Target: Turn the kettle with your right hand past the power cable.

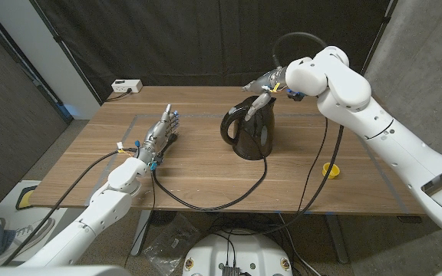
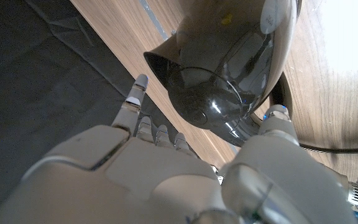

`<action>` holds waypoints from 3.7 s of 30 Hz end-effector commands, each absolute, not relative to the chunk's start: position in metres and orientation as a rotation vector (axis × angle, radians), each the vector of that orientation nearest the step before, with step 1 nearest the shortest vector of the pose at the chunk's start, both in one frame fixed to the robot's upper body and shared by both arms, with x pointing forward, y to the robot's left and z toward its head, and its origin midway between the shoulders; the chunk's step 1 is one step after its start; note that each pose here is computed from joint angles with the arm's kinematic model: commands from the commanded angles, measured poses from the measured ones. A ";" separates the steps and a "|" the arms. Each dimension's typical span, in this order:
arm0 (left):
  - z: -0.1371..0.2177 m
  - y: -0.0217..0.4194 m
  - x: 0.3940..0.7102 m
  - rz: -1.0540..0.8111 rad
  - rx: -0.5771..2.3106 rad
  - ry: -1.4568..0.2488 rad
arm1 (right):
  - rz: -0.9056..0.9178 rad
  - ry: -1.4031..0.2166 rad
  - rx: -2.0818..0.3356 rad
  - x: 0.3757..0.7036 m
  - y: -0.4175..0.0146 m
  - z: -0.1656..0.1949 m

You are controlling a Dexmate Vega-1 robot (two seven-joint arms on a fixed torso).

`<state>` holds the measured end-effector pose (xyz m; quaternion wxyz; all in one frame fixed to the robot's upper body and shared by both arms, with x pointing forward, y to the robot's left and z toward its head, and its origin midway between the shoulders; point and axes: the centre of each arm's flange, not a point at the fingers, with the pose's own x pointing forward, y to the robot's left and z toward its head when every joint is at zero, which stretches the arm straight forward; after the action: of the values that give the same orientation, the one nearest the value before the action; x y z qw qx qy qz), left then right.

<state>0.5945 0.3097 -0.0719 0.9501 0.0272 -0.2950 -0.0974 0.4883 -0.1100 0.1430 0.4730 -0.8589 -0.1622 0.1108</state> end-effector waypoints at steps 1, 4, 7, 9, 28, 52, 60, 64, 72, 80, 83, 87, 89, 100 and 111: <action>-0.075 0.308 0.595 -0.197 0.043 -0.596 | 0.264 -0.443 -2.114 0.492 -0.104 0.137; -0.076 0.308 0.596 -0.200 0.042 -0.594 | 0.266 -0.444 -2.110 0.494 -0.103 0.135; -0.077 0.307 0.597 -0.204 0.040 -0.591 | 0.267 -0.450 -2.111 0.495 -0.102 0.134; -0.076 0.307 0.597 -0.203 0.040 -0.593 | 0.273 -0.444 -2.111 0.496 -0.102 0.134; -0.078 0.312 0.597 -0.197 0.033 -0.599 | 0.328 -0.417 -2.117 0.513 -0.101 0.122; -0.081 0.313 0.598 -0.193 0.020 -0.600 | 0.408 -0.434 -2.097 0.524 -0.097 0.110; -0.082 0.313 0.599 -0.196 0.018 -0.594 | 0.377 -0.446 -2.104 0.525 -0.096 0.107; -0.082 0.314 0.599 -0.196 0.022 -0.593 | 0.362 -0.451 -2.109 0.526 -0.095 0.105; -0.081 0.315 0.599 -0.201 0.023 -0.588 | 0.341 -0.433 -2.100 0.529 -0.093 0.107; -0.075 0.316 0.596 -0.205 0.040 -0.599 | 0.358 -0.357 -2.083 0.533 -0.093 0.111; -0.071 0.316 0.595 -0.209 0.053 -0.609 | 0.368 -0.328 -2.084 0.535 -0.093 0.112; -0.069 0.314 0.591 -0.212 0.062 -0.622 | 0.357 -0.302 -2.082 0.536 -0.093 0.114; -0.070 0.313 0.590 -0.211 0.058 -0.622 | 0.345 -0.292 -2.065 0.536 -0.095 0.115; -0.075 0.306 0.587 -0.210 0.054 -0.618 | 0.273 -0.245 -2.012 0.537 -0.108 0.116; -0.078 0.302 0.582 -0.202 0.061 -0.609 | 0.263 -0.181 -1.964 0.543 -0.114 0.117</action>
<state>0.5860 0.3056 -0.0754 0.9472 0.0265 -0.3024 -0.1035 0.5376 -0.1079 0.1155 0.5207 -0.8398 -0.0997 0.1171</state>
